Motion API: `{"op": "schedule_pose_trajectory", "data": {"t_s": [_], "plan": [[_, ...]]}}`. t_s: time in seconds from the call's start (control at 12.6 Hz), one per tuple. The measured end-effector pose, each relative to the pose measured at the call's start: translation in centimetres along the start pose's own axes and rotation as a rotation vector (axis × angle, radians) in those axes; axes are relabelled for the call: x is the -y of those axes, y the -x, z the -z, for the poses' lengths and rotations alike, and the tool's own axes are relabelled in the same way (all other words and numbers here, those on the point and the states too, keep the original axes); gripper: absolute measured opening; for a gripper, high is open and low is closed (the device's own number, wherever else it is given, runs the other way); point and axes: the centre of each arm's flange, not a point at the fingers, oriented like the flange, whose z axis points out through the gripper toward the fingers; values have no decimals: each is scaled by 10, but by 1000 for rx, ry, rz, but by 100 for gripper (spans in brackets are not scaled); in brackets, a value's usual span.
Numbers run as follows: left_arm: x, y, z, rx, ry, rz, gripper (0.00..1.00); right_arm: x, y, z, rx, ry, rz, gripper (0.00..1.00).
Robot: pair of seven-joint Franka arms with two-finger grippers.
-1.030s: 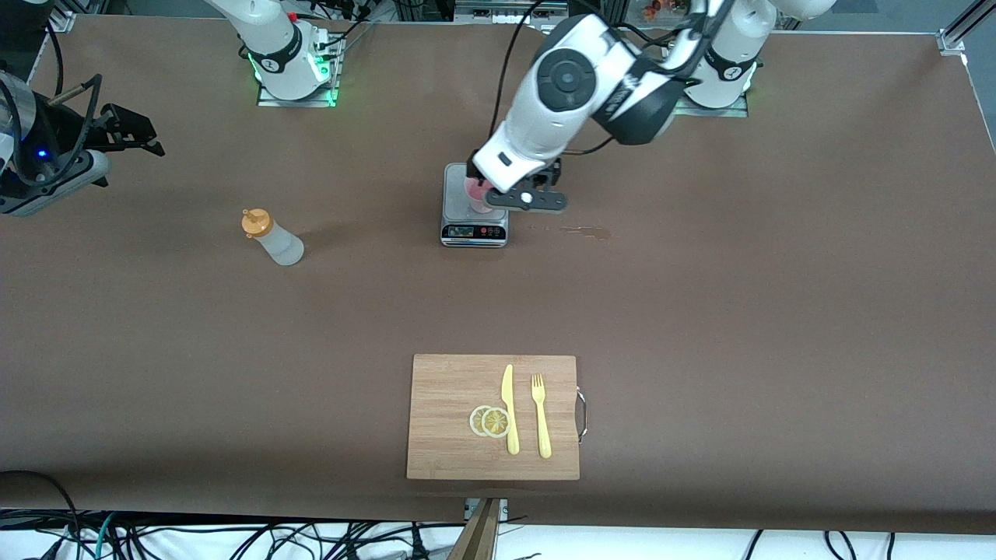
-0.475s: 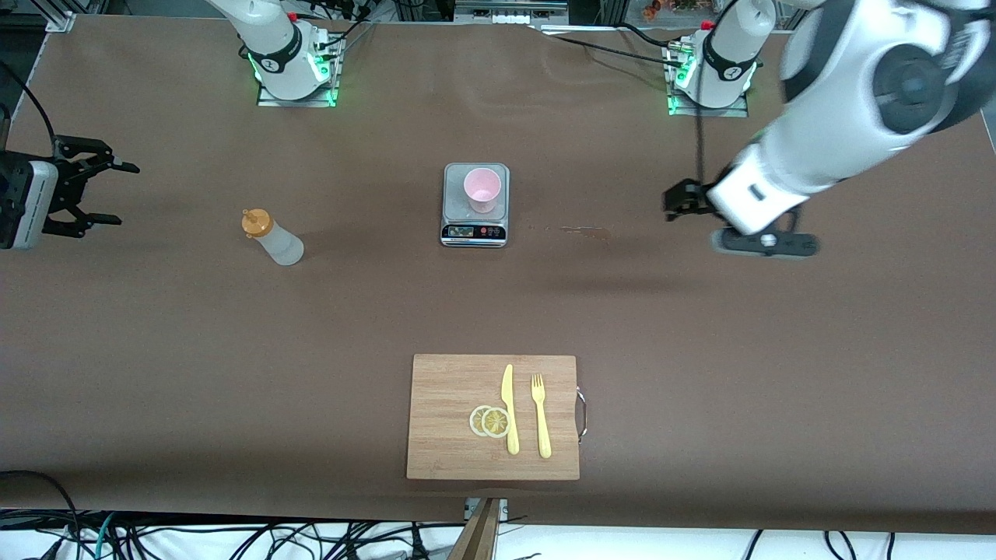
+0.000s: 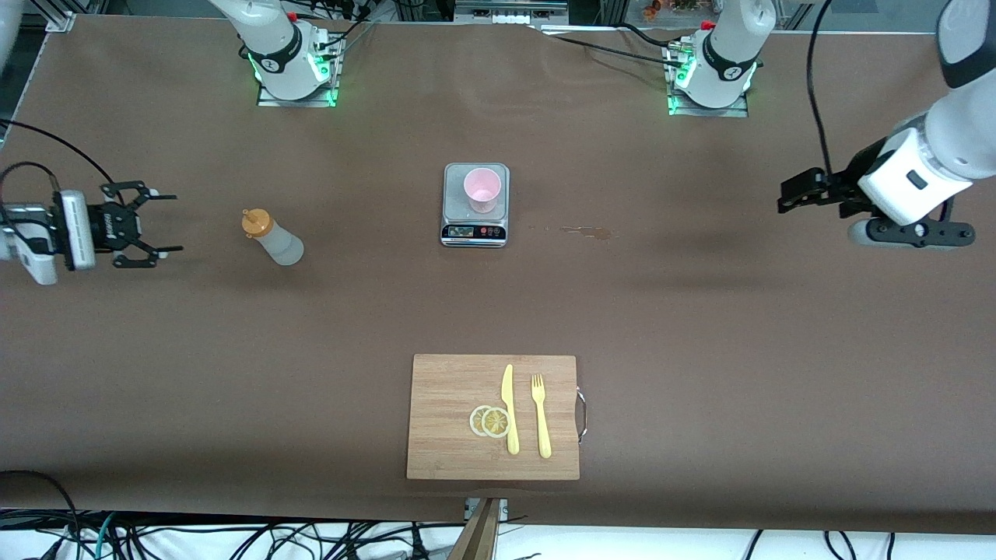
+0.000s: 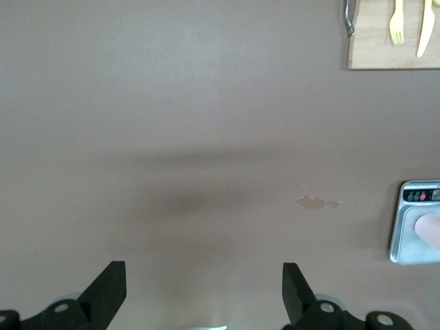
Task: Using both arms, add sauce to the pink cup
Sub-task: 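Move the right gripper to the orange-capped sauce bottle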
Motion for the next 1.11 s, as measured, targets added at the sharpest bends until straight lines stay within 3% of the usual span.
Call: {"op": "schedule_pose_trajectory", "data": {"t_s": [0.24,0.48,0.63,1.11], "plan": [[20,10,15,-1,-66,-53,100,-25,39,-47,-127,-46,178,100],[17,15,18,9,-79,-76,100,-45,66,-100,-288,-60,342,100],[15,15,18,10,-80,-79,100,-53,79,-129,-362,-69,412,100],[13,14,18,10,-81,-86,100,-68,72,-163,-446,-68,440,100]]}}
